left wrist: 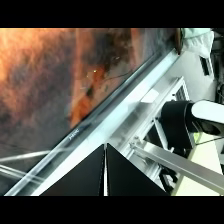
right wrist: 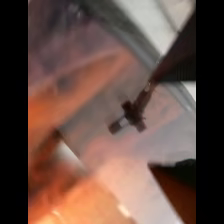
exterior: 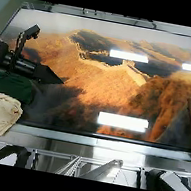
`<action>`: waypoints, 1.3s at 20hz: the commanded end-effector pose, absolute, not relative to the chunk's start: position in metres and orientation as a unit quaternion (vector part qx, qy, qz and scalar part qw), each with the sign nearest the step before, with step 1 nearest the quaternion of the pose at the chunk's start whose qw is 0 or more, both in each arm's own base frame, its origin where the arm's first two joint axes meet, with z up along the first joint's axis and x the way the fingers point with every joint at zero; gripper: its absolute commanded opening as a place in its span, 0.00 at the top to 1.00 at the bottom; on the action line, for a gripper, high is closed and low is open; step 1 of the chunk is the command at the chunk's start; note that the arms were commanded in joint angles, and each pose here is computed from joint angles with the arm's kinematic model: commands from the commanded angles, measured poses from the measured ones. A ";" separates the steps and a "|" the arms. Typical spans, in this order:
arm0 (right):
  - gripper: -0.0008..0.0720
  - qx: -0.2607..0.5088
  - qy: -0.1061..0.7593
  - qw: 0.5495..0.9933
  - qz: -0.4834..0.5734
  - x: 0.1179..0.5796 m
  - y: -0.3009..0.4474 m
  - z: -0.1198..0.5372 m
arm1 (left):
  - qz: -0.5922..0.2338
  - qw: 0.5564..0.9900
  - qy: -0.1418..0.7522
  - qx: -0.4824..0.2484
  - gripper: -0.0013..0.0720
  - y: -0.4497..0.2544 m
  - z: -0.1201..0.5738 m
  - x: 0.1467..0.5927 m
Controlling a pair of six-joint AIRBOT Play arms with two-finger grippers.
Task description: Fold the shirts.
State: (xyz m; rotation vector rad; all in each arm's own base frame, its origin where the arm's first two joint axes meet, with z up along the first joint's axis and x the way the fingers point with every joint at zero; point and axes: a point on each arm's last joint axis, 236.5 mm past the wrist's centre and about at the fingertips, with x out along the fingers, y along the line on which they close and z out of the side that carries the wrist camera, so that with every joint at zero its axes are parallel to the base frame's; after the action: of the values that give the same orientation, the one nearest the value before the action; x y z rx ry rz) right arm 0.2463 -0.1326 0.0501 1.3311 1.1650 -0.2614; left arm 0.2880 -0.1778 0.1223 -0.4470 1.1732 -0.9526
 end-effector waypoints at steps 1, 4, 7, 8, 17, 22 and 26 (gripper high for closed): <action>0.93 0.518 0.418 0.737 0.121 0.335 -0.034 0.134 | -0.409 0.750 0.483 -0.194 0.96 -0.174 0.140 0.318; 0.97 0.393 0.283 0.809 0.333 0.362 0.076 0.223 | -0.418 0.778 0.439 -0.167 0.96 -0.174 0.178 0.330; 0.97 0.265 0.262 0.846 0.382 0.343 0.155 0.229 | -0.435 0.777 0.429 -0.153 0.96 -0.190 0.186 0.318; 0.97 0.232 0.260 0.854 0.386 0.334 0.175 0.223 | -0.439 0.774 0.430 -0.152 0.96 -0.198 0.181 0.310; 0.97 0.181 0.268 0.868 0.377 0.324 0.204 0.197 | -0.430 0.783 0.419 -0.162 0.96 -0.218 0.148 0.264; 0.97 0.183 0.267 0.868 0.376 0.325 0.204 0.198 | -0.429 0.780 0.425 -0.164 0.96 -0.217 0.140 0.255; 0.97 0.182 0.267 0.868 0.376 0.325 0.204 0.198 | -0.426 0.777 0.432 -0.168 0.96 -0.217 0.135 0.258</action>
State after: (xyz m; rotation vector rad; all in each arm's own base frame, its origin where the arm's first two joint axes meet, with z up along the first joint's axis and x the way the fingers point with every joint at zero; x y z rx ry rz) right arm 0.3248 0.2039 0.1977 0.3814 0.5600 0.7879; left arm 0.2577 -0.2172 0.1387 -0.3594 0.9246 -0.9248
